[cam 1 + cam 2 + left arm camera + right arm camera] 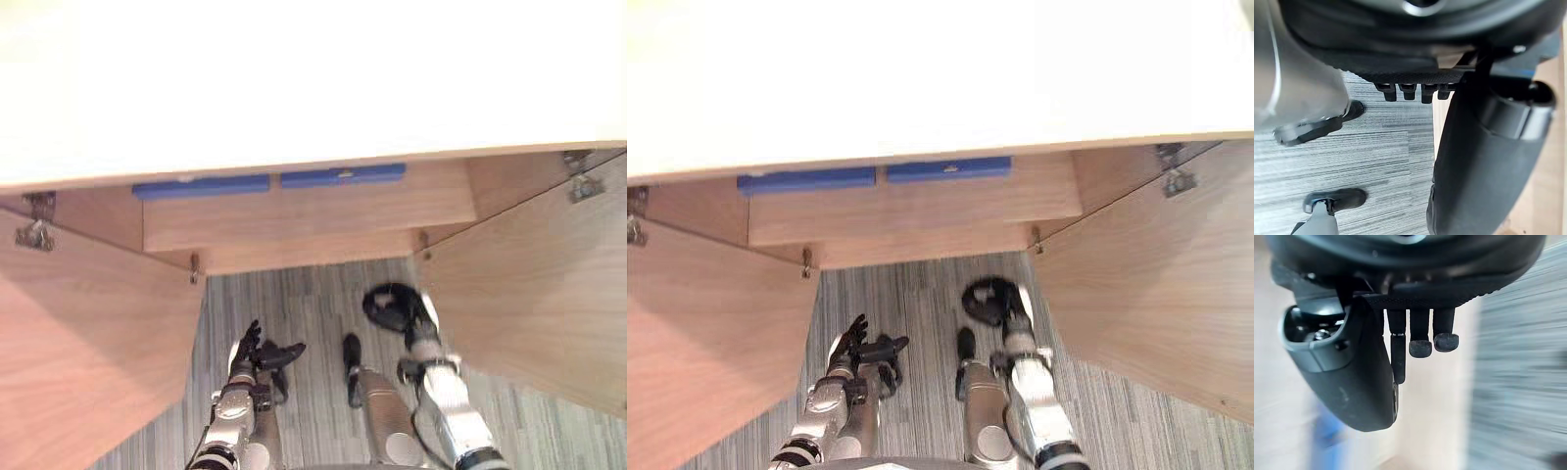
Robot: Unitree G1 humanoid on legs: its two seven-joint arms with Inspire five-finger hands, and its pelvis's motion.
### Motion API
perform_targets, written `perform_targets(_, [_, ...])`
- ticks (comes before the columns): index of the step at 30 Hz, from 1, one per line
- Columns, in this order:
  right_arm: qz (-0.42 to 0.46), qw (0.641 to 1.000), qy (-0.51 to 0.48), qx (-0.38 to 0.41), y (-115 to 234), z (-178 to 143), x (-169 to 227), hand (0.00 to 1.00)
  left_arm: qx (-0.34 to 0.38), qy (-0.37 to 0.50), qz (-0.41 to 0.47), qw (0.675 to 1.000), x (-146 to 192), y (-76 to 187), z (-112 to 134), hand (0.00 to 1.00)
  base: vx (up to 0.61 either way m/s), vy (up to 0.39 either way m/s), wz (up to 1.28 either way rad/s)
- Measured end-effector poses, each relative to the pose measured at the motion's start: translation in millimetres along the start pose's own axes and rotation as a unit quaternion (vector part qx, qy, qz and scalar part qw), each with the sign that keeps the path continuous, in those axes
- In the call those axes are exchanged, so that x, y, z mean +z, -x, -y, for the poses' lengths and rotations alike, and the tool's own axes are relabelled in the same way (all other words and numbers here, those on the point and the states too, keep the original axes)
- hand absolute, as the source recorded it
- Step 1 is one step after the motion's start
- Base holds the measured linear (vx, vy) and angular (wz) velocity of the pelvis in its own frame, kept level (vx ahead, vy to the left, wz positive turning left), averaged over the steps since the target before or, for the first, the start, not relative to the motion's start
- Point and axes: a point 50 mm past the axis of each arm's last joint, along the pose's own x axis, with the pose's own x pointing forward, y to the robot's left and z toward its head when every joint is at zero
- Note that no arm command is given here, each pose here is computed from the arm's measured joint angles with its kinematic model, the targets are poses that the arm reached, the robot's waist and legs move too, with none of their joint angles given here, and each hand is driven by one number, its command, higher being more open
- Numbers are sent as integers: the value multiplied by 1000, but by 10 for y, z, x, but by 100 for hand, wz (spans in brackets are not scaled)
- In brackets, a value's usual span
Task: Walk over to the cabinet, pick up the folder, carry it to the office cabinet, place the folder inside the office cabinet, then close the office cabinet door
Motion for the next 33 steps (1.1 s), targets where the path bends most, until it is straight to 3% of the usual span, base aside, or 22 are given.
perform_targets(2, [-101,994,-29,-40,104,117,-445,100,18,-4,-22,1000,-148,61,-136,100,125,4,-33])
perform_targets(5, [-172,977,-84,-99,242,276,-762,100,38,-4,-59,998,-342,133,-260,100,72,24,-45])
perform_targets(14, [-194,917,-248,-246,467,608,-984,100,55,21,-142,988,-758,338,-337,100,-21,35,-47])
perform_targets(19, [-88,885,-287,-355,598,1099,-696,100,64,20,-164,984,-909,454,-373,100,-15,8,-47])
perform_targets(21, [-1,879,-278,-387,608,1363,-356,100,64,10,-173,983,-972,508,-397,100,15,-16,-42])
perform_targets(28, [146,875,-242,-394,377,1833,461,100,42,-14,-164,986,-959,508,-389,100,37,-36,-35])
perform_targets(33, [191,876,-209,-392,239,2140,938,100,11,-37,-149,988,-914,484,-336,100,13,-8,-9])
